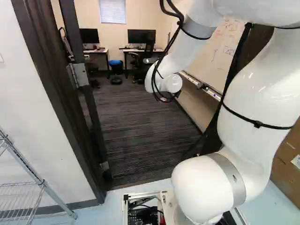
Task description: Open the door and move inside
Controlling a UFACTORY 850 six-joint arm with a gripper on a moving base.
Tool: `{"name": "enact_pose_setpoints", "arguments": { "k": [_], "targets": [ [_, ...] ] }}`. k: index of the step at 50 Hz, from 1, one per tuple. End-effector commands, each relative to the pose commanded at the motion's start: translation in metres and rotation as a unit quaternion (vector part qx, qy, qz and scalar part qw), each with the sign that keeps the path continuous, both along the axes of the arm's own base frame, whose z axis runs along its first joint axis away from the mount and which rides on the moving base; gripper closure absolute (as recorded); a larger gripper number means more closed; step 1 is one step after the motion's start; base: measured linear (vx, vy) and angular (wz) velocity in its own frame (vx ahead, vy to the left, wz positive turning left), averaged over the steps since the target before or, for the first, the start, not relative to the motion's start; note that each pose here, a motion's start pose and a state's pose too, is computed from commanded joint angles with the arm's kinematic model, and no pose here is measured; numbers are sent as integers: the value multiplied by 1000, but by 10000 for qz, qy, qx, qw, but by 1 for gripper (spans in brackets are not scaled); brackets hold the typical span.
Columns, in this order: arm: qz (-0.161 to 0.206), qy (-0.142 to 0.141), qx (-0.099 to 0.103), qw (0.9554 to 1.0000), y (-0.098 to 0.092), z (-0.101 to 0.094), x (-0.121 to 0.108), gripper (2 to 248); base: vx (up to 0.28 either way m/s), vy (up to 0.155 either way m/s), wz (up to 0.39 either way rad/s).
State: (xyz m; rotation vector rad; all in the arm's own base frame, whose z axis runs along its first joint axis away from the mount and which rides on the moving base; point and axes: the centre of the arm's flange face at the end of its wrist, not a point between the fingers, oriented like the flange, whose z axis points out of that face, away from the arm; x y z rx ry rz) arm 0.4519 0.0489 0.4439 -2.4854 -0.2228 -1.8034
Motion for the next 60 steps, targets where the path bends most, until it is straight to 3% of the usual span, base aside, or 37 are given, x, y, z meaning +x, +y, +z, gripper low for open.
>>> {"name": "enact_pose_setpoints", "arguments": {
  "k": [44,60],
  "targets": [
    [-487,55,116,9987,-35,-47,-115,3,0,0,0],
    [-620,68,141,9980,-42,-61,-146,3,0,0,0]
  ]
}}
